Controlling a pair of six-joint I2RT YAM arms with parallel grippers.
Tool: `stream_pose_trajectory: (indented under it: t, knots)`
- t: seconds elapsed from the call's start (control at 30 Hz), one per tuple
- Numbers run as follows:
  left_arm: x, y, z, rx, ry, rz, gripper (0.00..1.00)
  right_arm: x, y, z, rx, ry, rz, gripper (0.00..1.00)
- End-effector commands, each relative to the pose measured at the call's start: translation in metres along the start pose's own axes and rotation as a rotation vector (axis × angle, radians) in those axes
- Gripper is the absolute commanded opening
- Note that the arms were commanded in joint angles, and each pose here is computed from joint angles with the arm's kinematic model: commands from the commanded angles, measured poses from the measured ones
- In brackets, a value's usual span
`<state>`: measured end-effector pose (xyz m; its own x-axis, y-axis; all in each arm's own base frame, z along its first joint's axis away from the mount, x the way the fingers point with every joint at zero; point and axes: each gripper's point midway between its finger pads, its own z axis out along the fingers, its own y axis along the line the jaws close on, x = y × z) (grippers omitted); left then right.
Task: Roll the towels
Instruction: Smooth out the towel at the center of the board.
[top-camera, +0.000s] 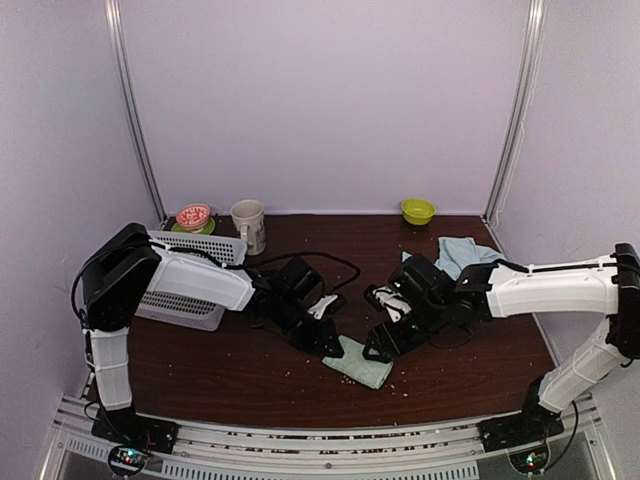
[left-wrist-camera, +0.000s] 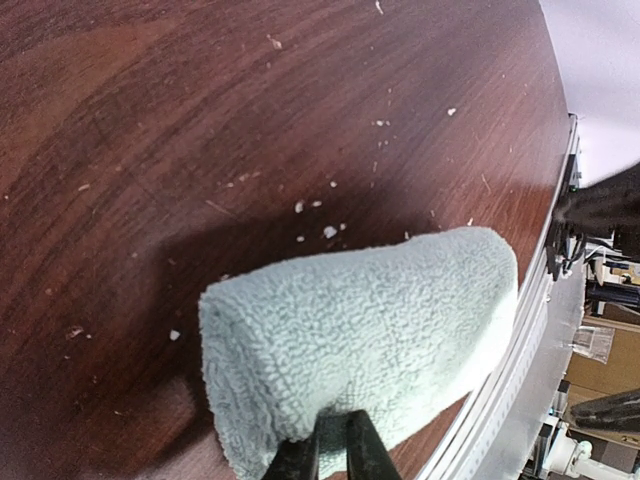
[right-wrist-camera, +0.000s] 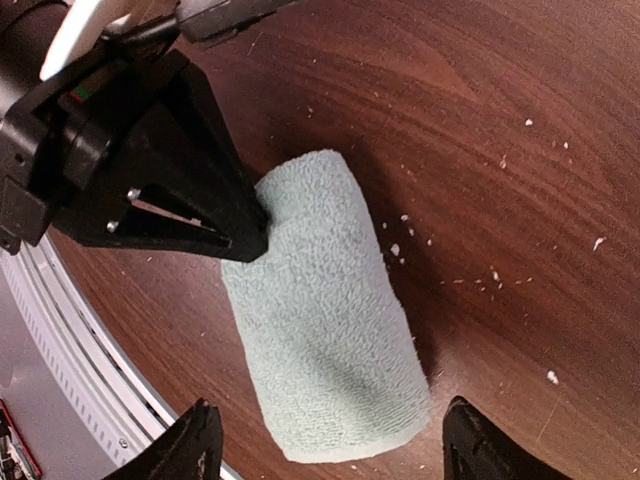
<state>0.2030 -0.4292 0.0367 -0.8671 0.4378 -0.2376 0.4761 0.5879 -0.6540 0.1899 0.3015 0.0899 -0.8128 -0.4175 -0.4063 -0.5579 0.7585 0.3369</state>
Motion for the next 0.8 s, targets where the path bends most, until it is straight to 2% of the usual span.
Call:
stream_pose_trajectory:
  t: [0.0,0.47,0.77]
  knots:
    - [0.028,0.047,0.017,-0.144,0.075,-0.067,0.11,-0.009,-0.005,0.012,-0.039,0.032,-0.014,0.77]
    - [0.021,0.041,0.014,-0.14,0.072,-0.028,0.11,0.002,-0.005,0.056,-0.151,0.107,0.015,0.8]
    - [0.007,0.044,0.019,-0.141,0.064,-0.027,0.11,0.034,-0.013,0.052,-0.159,0.106,0.167,0.77]
